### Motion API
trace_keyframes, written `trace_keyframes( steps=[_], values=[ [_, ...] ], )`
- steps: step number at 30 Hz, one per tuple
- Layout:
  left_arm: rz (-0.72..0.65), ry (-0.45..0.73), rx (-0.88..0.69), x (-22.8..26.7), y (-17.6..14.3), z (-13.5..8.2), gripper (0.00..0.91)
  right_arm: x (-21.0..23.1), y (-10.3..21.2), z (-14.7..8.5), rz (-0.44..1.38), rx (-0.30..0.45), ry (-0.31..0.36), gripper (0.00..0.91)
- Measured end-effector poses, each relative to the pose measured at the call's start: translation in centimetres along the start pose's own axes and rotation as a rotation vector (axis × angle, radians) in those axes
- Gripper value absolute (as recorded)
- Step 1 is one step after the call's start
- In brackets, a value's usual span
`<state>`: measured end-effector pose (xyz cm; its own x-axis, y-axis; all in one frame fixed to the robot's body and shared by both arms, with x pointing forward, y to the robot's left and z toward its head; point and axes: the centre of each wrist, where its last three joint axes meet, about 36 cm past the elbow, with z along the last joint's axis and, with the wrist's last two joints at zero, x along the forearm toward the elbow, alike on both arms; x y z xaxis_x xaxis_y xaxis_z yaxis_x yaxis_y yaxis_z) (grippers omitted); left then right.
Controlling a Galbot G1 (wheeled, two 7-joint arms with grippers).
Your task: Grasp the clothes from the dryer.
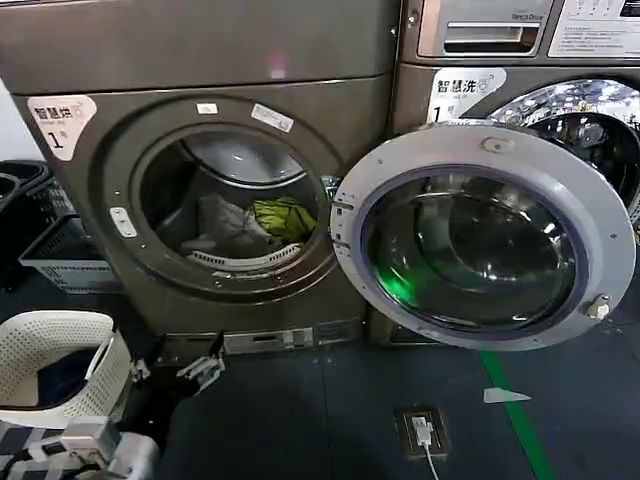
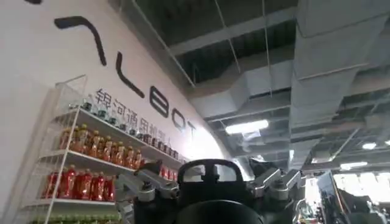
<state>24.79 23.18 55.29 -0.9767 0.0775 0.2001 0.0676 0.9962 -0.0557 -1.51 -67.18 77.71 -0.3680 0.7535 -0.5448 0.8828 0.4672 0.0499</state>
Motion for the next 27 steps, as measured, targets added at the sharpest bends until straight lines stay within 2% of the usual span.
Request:
trace_keyframes(
  steps=[20, 27],
  values=[
    [0.014, -0.028, -0.01, 0.14, -0.03, -0.25, 0.907, 0.18, -0.25, -0.21, -0.005, -0.019, 0.007, 0.907],
    [0.018, -0.035, -0.009, -0.13, 0.04, -0.14, 0.907, 0.62, -0.05, -0.45, -0.029, 0.001, -0.001, 0.907]
  ],
)
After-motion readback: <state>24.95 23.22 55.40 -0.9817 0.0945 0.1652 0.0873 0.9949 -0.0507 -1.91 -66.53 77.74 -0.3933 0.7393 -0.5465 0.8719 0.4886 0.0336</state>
